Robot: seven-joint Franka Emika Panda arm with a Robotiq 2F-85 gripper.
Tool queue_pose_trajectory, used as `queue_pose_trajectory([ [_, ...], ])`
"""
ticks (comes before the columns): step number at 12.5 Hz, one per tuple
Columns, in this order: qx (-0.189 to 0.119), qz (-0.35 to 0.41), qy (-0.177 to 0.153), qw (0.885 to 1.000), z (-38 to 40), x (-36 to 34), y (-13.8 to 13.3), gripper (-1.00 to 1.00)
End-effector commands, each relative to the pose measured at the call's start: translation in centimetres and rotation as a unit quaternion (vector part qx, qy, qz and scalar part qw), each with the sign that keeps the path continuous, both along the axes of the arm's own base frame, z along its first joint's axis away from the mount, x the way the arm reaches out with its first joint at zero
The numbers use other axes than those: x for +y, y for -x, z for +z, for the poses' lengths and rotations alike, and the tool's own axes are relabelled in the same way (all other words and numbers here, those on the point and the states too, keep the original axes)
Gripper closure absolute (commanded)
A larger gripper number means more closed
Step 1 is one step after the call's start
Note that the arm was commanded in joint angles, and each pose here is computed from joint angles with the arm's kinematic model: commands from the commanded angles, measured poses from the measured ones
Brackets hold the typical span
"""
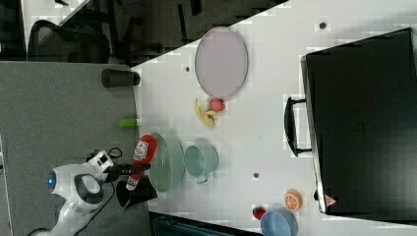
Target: Pick Ketchup from the table and place it in strainer.
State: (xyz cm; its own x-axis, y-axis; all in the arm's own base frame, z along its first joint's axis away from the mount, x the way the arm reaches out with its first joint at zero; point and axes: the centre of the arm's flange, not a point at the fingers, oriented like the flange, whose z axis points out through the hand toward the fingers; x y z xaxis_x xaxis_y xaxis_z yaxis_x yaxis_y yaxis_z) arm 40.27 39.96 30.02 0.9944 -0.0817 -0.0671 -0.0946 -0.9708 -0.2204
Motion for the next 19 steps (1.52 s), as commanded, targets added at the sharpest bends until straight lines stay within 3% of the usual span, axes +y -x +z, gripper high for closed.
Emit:
queue_pose_trajectory([
  [1, 0.011, -0.051, -0.002, 0.999, -2.7, -1.3, -2.1, -0.75],
  [2, 0.013, -0.053, -0.009, 0.998, -3.7, -1.2, -2.2, -0.97],
  [4, 0.007, -0.07, -0.023, 0.997, -3.7, -1.0, -2.6, -1.0],
  [6, -0.005, -0.098, -0.014, 0.995, -1.7, -2.1, -3.5, -1.0],
  [10, -0.025, -0.149, 0.082, 0.985, 7.6, -8.6, -5.9, -1.0],
  [12, -0.023, -0.178, 0.13, 0.975, 13.4, -13.3, -7.2, -1.0],
  [14, -0.007, -0.223, 0.151, 0.963, 18.9, -19.3, -8.4, -1.0],
  [19, -0.027, -0.363, 0.13, 0.922, 28.7, -34.9, -9.9, -1.0],
])
